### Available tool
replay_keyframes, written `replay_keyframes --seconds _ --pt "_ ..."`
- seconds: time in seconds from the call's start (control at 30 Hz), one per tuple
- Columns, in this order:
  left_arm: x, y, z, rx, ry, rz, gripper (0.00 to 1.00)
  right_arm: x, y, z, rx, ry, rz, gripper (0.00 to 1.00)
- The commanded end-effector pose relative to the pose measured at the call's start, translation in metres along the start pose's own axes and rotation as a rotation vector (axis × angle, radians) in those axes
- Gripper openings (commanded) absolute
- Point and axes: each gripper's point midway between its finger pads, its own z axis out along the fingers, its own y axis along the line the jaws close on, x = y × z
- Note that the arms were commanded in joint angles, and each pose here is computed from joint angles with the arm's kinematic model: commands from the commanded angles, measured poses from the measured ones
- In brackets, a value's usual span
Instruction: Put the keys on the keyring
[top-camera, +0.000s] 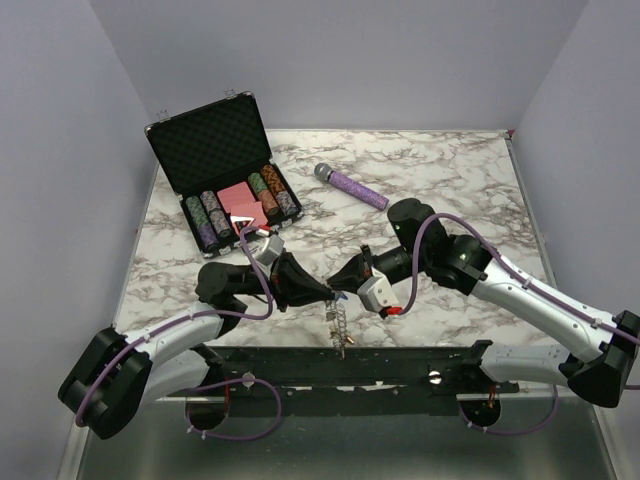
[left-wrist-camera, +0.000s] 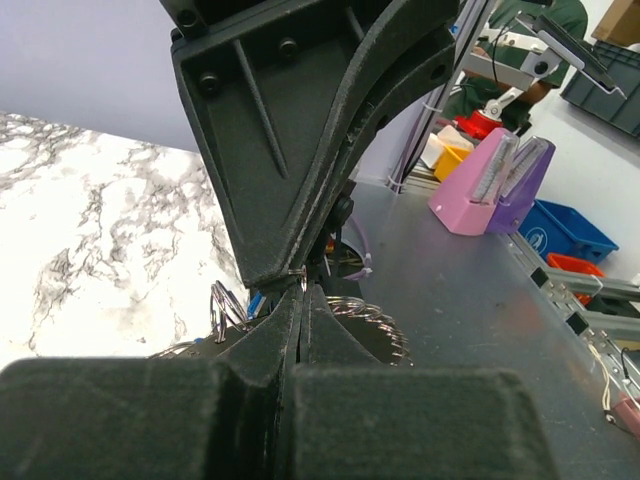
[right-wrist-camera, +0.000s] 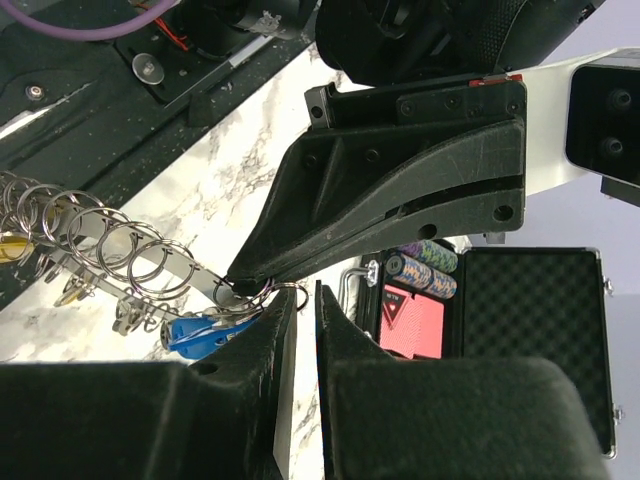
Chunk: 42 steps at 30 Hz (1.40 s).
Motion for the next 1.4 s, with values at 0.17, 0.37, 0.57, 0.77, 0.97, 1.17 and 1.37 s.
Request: replay_keyframes --seconds 0.17,0.37,0.57,0.77,0.97,1.17,1.37 --pt "-0.013 -0.021 0.001 0.091 -0.048 0.071 0.0 -0.004 -0.026 -0.005 0.062 0.021 -0.031 0.0" --pt "-0.023 -0.022 0.003 0.1 -0.104 0.113 0.0 -0.013 -0.034 -0.006 0.074 0.003 -0.032 0.0" --pt "-0.042 -0.023 0.007 0.104 -0.147 0.213 0.0 -0.009 -0.039 -0.007 0.068 0.033 -0.022 0.02" --pt "-0.059 -0.028 0.013 0.131 -0.162 0.253 0.0 -0.005 -0.056 -0.011 0.09 0.086 -0.024 0.02" --pt "-0.086 -0.035 0.016 0.127 -0.232 0.282 0.0 -0.01 -0.08 -0.016 0.097 0.108 -0.108 0.03" --pt "-0.119 -0.047 0.017 0.119 -0.33 0.377 0.0 -0.02 -0.118 -0.017 0.148 0.091 -0.159 0.04" --pt "-0.149 -0.044 0.023 0.096 -0.393 0.552 0.0 -0.03 -0.139 -0.027 0.166 0.12 -0.213 0.03"
